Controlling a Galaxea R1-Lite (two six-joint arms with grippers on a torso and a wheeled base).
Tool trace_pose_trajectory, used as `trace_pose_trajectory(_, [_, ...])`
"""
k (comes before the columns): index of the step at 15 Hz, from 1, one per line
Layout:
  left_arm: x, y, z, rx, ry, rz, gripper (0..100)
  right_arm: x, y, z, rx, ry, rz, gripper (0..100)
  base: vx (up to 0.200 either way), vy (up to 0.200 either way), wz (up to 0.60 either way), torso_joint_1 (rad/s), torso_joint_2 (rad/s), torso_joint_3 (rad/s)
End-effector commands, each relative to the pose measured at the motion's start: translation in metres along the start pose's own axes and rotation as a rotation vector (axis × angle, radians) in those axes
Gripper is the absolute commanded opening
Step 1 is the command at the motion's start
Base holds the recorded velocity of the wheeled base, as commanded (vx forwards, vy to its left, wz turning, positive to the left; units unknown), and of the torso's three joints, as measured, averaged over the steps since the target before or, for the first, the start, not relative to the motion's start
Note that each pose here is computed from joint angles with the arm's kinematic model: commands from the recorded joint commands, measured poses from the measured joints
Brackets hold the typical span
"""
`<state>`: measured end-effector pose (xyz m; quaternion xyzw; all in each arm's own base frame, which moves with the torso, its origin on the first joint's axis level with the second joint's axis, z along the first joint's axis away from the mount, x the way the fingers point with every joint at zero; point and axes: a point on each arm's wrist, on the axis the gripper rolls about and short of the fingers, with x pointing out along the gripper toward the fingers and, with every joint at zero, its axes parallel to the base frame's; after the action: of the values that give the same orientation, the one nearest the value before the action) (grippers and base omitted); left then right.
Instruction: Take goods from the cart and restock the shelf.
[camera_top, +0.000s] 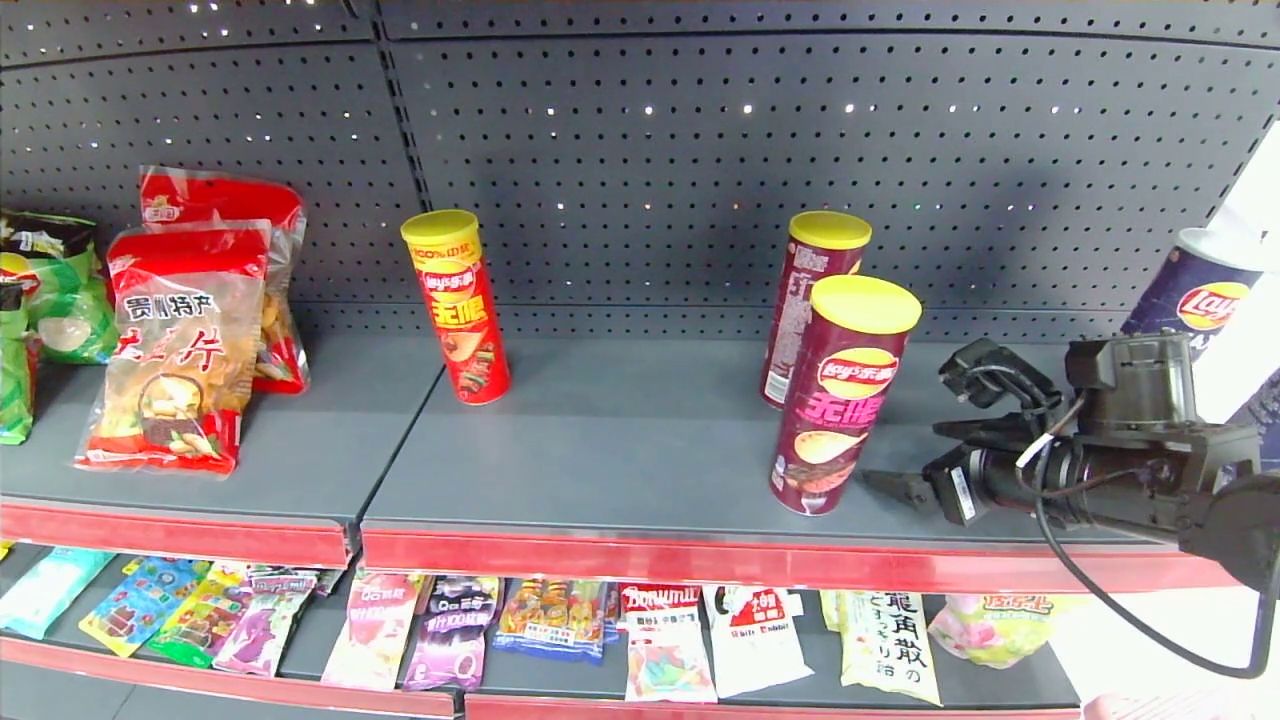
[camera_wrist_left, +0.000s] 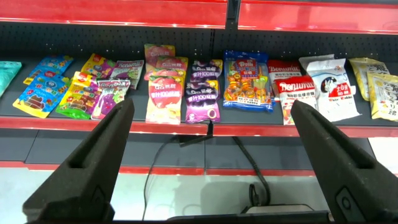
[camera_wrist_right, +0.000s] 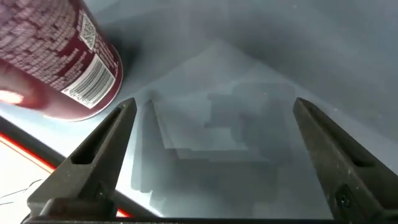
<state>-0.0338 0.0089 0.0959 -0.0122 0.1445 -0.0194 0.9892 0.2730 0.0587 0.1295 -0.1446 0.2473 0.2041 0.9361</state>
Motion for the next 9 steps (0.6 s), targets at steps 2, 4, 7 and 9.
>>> trace_pose_trajectory(2, [0.0000,0.0000,0.0000,0.000,0.000,0.000,100,0.0039,0.0018,-0.0009,-0.002,0.008,0.010,100,0.000,0.000,0.00,0.000,0.00,0.000])
trace_pose_trajectory(4, [0.0000,0.0000,0.0001,-0.002,-0.002,0.000,100,0.0045,0.0044,0.0022,-0.008,-0.001,0.017,100,0.000,0.000,0.00,0.000,0.00,0.000])
trace_pose_trajectory(7, [0.0000,0.0000,0.0000,0.000,0.000,0.000,100,0.0082,0.0056,0.0059,-0.014,-0.008,0.023,100,0.000,0.000,0.00,0.000,0.00,0.000])
trace_pose_trajectory(9, [0.0000,0.0000,0.0000,0.000,0.000,0.000,100,0.0084,0.0067,0.0071,-0.017,-0.012,0.026,100,0.000,0.000,0.00,0.000,0.00,0.000])
